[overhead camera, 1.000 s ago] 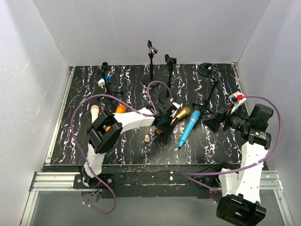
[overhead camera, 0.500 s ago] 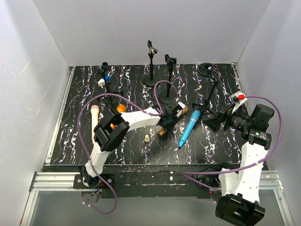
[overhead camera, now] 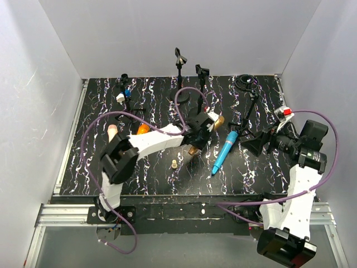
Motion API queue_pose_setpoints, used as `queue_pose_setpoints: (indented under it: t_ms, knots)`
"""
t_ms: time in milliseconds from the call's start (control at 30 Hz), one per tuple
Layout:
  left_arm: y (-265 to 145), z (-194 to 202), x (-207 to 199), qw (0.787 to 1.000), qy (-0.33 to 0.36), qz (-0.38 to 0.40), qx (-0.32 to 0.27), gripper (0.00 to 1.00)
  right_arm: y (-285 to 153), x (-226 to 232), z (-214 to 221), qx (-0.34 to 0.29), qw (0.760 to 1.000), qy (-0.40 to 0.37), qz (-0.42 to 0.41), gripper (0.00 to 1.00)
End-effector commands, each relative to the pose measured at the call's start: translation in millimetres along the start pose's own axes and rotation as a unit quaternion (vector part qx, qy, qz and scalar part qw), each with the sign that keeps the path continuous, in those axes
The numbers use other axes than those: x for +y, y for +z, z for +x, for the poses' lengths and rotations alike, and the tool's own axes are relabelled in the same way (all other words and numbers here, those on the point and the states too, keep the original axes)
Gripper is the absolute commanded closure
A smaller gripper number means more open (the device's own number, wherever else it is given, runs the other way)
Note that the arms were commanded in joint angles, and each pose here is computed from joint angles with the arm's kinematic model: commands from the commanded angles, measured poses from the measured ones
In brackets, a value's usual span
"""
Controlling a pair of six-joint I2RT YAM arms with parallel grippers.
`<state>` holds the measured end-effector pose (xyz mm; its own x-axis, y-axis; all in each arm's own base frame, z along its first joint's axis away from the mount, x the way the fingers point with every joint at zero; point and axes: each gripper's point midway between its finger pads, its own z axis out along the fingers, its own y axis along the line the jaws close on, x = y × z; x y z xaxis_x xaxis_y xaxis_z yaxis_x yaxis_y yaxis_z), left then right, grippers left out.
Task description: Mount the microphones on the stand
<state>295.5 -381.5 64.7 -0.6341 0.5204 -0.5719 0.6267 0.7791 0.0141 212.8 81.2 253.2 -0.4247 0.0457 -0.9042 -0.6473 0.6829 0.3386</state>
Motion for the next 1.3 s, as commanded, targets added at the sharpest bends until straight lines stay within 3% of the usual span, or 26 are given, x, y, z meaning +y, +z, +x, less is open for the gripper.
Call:
queue_pose_setpoints:
  t_ms: [0, 167, 400, 600, 767, 1267]
  knots:
    - [-98, -66, -7, 0.988, -0.042, 0.050, -0.139, 1.00, -9, 28, -18, -0.001, 0.999, -0.011, -0.047, 0.02]
    - [-159, -86, -18, 0.965, -0.083, 0.117, -0.219, 1.00, -19, 51, -38, 0.006, 0.997, 0.017, -0.073, 0.02]
    - [-235, -142, -43, 0.910, -0.114, 0.222, -0.331, 1.00, -26, 71, -85, -0.012, 0.992, 0.070, -0.106, 0.05]
    - [-258, -184, -70, 0.870, -0.125, 0.295, -0.374, 1.00, -26, 82, -128, -0.029, 0.981, 0.130, -0.142, 0.05]
    - [-262, -201, -91, 0.849, -0.131, 0.336, -0.387, 1.00, -21, 73, -153, -0.061, 0.978, 0.173, -0.101, 0.05]
    - [-260, -197, -133, 0.837, -0.116, 0.386, -0.370, 1.00, 6, 37, -183, -0.067, 0.973, 0.222, -0.011, 0.13]
